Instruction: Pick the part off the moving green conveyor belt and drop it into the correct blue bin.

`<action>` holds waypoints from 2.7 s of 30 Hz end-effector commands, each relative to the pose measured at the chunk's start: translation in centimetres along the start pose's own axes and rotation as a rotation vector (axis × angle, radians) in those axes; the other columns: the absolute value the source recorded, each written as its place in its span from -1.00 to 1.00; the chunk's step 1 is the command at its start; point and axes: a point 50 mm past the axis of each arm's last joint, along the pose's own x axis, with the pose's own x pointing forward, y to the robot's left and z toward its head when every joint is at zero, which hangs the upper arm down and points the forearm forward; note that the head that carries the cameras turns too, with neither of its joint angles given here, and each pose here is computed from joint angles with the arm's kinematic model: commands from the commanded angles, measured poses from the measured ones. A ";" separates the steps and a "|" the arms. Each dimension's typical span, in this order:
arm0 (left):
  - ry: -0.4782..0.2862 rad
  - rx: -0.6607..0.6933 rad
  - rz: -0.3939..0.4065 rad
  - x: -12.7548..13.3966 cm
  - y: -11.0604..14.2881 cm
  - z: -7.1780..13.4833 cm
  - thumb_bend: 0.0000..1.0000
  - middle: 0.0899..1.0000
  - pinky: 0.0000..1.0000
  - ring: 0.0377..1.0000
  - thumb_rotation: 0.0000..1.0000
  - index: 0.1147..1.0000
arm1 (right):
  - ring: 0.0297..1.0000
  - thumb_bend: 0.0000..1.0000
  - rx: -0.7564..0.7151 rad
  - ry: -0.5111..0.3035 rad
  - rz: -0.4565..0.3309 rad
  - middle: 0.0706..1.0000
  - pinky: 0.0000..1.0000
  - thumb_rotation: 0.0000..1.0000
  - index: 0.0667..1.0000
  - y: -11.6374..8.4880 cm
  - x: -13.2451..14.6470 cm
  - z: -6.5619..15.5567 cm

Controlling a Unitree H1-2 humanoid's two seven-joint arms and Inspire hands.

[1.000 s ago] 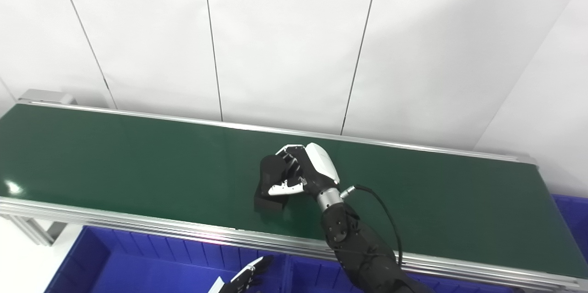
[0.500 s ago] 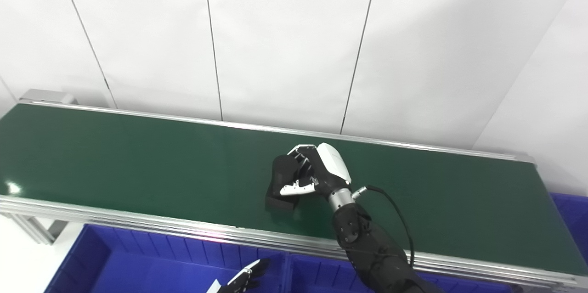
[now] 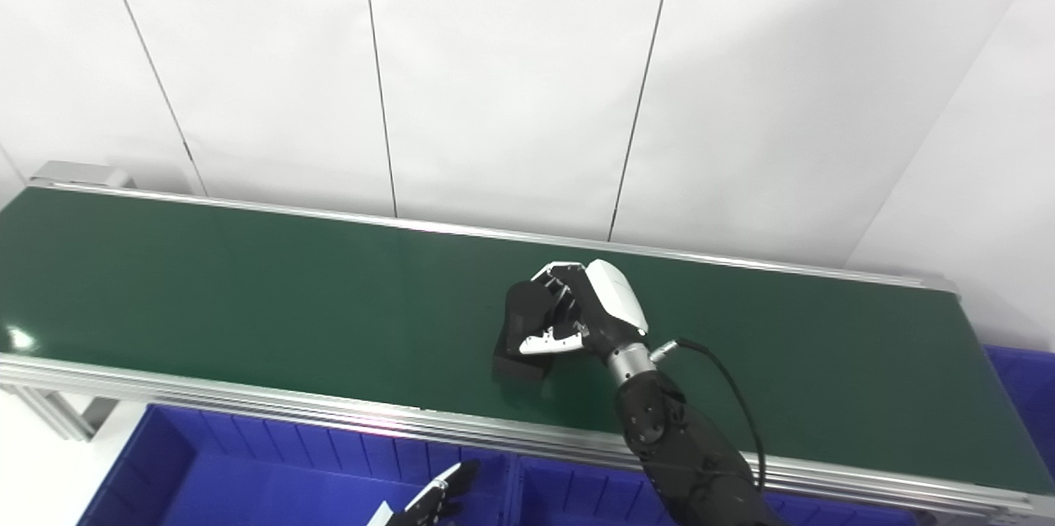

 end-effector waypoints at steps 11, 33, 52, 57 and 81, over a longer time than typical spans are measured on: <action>-0.085 -0.027 0.005 0.4 2.0 1.5 0.19 1.00 1.00 1.00 1.00 1.00 | -0.40 0.04 0.053 -0.125 -0.057 -0.25 -0.47 -1.00 -0.04 -2.1 -1.8 1.5; -0.204 -0.088 0.054 -0.8 8.0 4.3 0.32 0.94 0.96 0.95 1.00 1.00 | -0.33 0.04 0.119 -0.049 -0.212 -0.21 -0.41 -1.00 -0.04 -3.1 -11.7 3.2; -0.202 -0.116 0.083 0.0 10.9 5.1 0.32 0.90 1.00 0.95 0.96 0.95 | -0.41 0.04 0.084 0.104 -0.231 -0.26 -0.50 -1.00 -0.05 -4.8 -21.8 4.2; -0.191 -0.134 0.091 0.2 11.3 4.9 0.36 0.89 1.00 0.96 0.93 0.92 | -0.44 0.04 0.059 0.153 -0.247 -0.27 -0.52 -1.00 -0.04 -5.3 -23.6 3.7; -0.186 -0.131 0.089 -0.4 11.5 5.3 0.30 0.88 0.97 0.93 0.94 0.93 | -0.41 0.04 -0.093 0.304 -0.196 -0.28 -0.47 -1.00 -0.02 -5.2 -29.4 1.0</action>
